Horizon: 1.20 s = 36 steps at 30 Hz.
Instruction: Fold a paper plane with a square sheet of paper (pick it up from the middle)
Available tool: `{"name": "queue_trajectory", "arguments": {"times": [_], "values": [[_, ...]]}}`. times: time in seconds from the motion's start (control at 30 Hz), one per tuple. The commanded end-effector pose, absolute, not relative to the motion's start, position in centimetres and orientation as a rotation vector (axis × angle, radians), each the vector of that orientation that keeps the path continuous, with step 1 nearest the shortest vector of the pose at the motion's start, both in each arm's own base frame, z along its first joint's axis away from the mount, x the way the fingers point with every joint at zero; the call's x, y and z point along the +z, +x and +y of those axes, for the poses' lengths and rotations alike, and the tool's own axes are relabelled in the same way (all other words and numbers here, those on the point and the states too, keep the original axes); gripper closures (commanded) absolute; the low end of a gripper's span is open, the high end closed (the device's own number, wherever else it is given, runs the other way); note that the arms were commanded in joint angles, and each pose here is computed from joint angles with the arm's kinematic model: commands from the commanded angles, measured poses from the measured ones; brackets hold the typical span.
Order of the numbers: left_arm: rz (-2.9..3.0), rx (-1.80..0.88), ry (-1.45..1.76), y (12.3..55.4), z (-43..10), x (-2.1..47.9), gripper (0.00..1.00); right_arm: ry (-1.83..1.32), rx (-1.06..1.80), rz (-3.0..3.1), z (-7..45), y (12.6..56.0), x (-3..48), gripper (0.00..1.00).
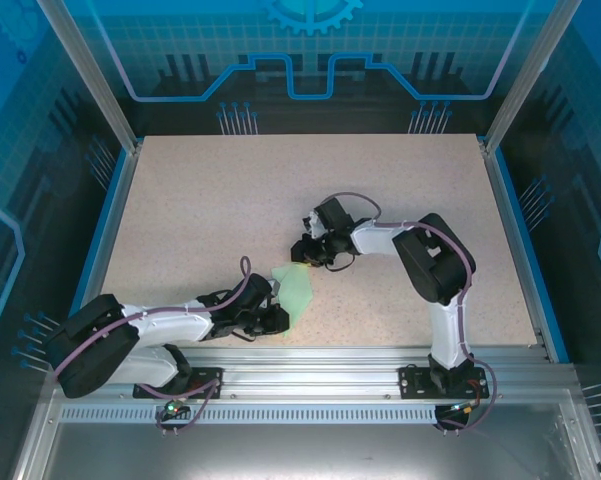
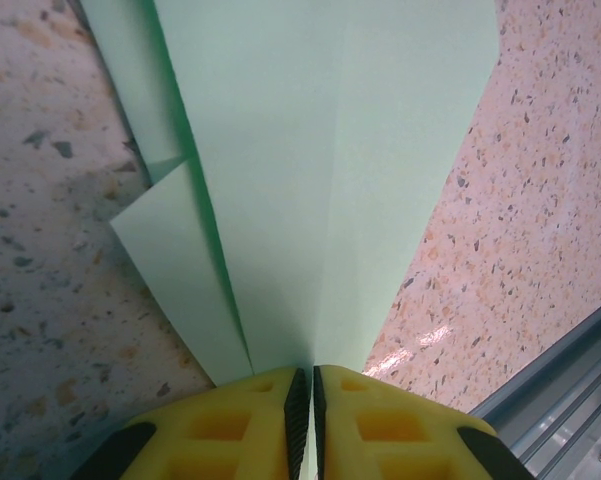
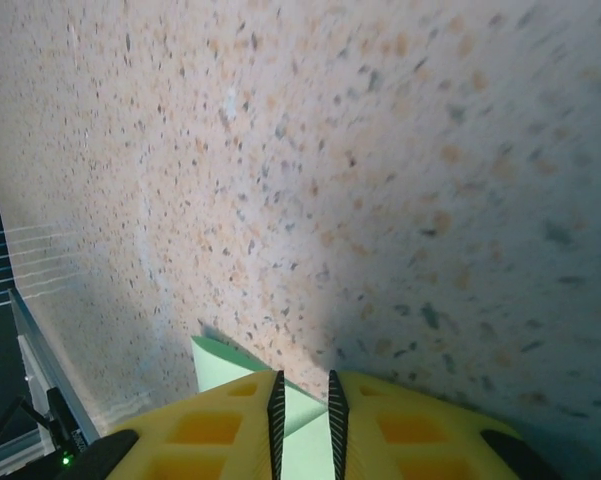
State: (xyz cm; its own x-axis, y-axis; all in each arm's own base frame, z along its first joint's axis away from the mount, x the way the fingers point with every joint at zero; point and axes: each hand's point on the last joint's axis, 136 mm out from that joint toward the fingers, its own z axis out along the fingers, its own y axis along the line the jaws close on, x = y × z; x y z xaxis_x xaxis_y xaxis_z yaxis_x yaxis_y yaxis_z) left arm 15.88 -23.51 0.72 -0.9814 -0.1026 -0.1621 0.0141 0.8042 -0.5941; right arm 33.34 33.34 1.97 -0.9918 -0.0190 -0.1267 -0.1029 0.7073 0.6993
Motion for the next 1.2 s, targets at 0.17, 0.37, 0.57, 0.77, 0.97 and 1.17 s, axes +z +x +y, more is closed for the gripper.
{"name": "queue_trajectory", "arguments": {"times": [0.17, 0.37, 0.57, 0.77, 0.97, 1.17], "values": [[2.895, -0.809, -0.046, 14.2, -21.7, -0.5, 0.8, -0.168, 1.125, 2.735, 31.1, 32.7, 6.6, 0.67], [2.715, -0.9, -0.034, 17.0, -23.2, 5.1, 0.67, -0.125, 1.095, 2.766, 28.9, 28.6, 6.4, 0.55], [2.605, -0.938, -0.077, 19.8, -22.9, 8.2, 0.64, -0.106, 1.119, 2.813, 28.8, 24.5, 5.0, 0.47], [2.618, -0.897, -0.076, 21.8, -23.3, 8.1, 0.67, -0.115, 1.137, 2.852, 30.0, 22.8, 3.8, 0.46], [2.662, -0.854, -0.111, 22.7, -23.2, 6.5, 0.69, -0.099, 1.131, 2.878, 30.5, 22.1, 3.0, 0.47], [2.707, -0.82, -0.116, 22.7, -23.1, 5.0, 0.71, -0.061, 1.081, 2.889, 29.7, 21.9, 2.5, 0.47]]}}
